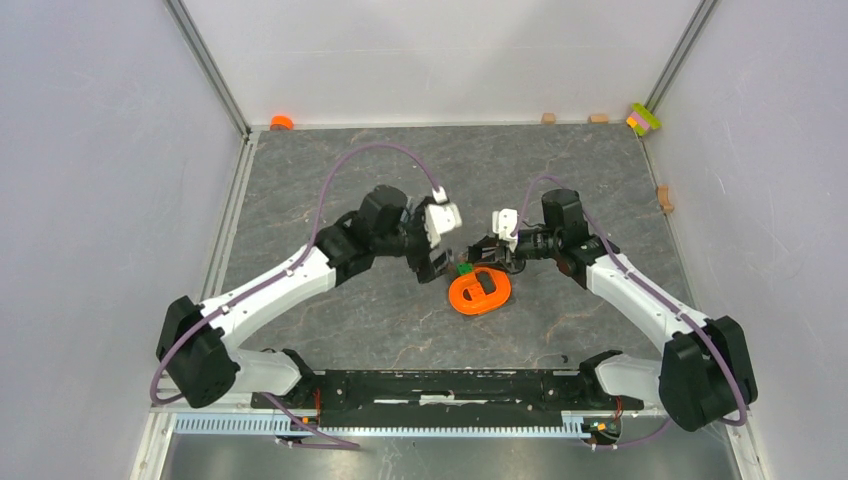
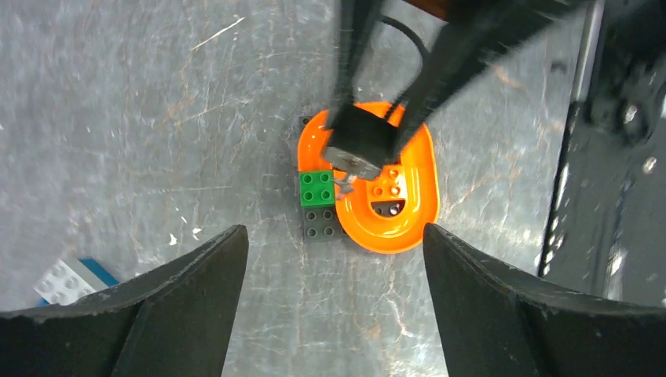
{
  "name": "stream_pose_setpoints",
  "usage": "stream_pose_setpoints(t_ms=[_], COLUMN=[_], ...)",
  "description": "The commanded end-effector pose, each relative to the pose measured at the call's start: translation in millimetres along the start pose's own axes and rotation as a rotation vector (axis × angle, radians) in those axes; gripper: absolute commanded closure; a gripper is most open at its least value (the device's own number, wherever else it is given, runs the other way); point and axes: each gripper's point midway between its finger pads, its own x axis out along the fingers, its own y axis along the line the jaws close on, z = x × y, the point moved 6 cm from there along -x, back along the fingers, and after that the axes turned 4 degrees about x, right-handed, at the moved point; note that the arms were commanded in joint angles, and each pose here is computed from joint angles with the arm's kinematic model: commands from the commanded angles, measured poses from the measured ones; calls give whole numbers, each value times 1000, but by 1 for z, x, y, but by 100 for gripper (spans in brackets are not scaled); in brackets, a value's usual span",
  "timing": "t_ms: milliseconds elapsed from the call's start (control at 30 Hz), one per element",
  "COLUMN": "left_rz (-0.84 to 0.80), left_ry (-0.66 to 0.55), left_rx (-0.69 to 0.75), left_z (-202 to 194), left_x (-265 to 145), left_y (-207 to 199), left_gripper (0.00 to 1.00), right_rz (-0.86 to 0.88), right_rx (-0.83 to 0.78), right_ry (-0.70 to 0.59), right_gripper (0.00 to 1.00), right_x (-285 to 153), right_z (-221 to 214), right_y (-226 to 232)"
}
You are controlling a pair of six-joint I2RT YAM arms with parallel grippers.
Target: Unlock with the key
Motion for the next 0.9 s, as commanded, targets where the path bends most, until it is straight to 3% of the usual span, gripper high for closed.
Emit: stream_pose_setpoints(t_ms=[0,133,367,600,867], left_rz=[-63,-205,-287,-338,-354], left_ry=[-137,-156,-128,-96,-83], left_rx=[-498,-795,-981,-1008,-1026], left_z=[25,25,21,14,15], left_x=[-1,11,35,55,67], left_y=[22,29,28,19,19], left_gripper=[14,17,17,21,40], right_rz=[-64,-93,-107,-105,-105], right_rx=[-131,-163,-168,-156,-147], right_ry=[-29,-20,-8,-1,3], right_gripper=[100,100,100,100,100], right_x=[-6,-7,-6,-4,-3], right_z=[17,19,17,14,12], right_y=[-6,-6,-7,-7,-7])
